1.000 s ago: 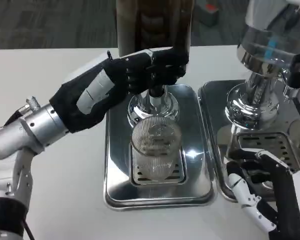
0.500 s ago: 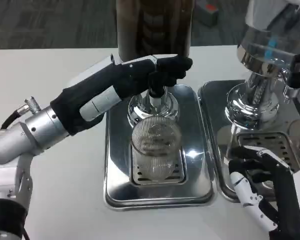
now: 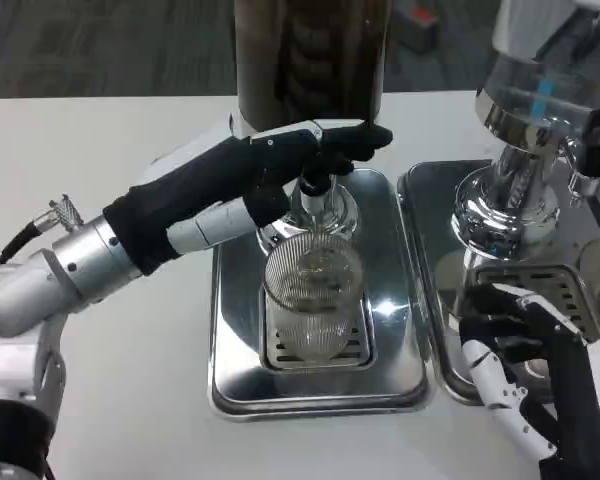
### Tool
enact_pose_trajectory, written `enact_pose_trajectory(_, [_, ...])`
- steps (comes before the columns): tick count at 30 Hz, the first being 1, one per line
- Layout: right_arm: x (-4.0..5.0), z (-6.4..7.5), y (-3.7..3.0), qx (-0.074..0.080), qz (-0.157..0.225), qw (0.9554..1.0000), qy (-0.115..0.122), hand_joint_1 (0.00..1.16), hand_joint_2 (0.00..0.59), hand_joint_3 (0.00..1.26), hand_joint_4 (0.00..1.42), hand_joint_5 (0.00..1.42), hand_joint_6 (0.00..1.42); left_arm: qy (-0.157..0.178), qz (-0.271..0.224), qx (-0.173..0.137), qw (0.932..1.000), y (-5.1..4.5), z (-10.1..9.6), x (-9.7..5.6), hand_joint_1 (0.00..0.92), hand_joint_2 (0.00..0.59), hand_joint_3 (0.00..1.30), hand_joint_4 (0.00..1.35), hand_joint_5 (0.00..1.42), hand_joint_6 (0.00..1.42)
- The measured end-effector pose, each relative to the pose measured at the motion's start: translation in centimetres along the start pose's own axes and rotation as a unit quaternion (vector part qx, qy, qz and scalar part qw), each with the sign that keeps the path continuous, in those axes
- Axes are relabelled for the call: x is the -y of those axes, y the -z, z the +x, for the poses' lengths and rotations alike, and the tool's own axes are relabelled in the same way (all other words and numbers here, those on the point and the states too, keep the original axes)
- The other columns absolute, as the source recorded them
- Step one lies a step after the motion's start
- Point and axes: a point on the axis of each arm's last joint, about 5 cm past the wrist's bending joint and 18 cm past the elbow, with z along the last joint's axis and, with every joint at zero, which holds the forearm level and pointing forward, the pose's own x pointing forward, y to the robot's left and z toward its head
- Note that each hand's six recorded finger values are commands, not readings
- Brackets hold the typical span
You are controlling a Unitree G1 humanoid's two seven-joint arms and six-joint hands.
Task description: Grasp the cup under the faucet to collect the drink, then remove the cup.
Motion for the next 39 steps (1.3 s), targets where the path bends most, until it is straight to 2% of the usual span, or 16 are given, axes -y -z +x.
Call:
enact_pose_trajectory(17, [0.04,0.10,-0.01,-0.001,0.007,1.0000,0.003,0.21,0.321,0.35,0.38,0.43,0.45,0.007,0.046,0.003,0.9989,-0.32,-0.12,0.06,0.000,0.087,0.24,0.14,0.14,0.20])
enact_pose_trajectory(39, [0.48,0.64,-0.25,0.002,0.017,0.9998,0.004,0.19,0.298,0.34,0.35,0.42,0.45,0.007,0.059,0.004,0.9982,-0.39,-0.12,0.12,0.000,0.086,0.25,0.15,0.14,0.20])
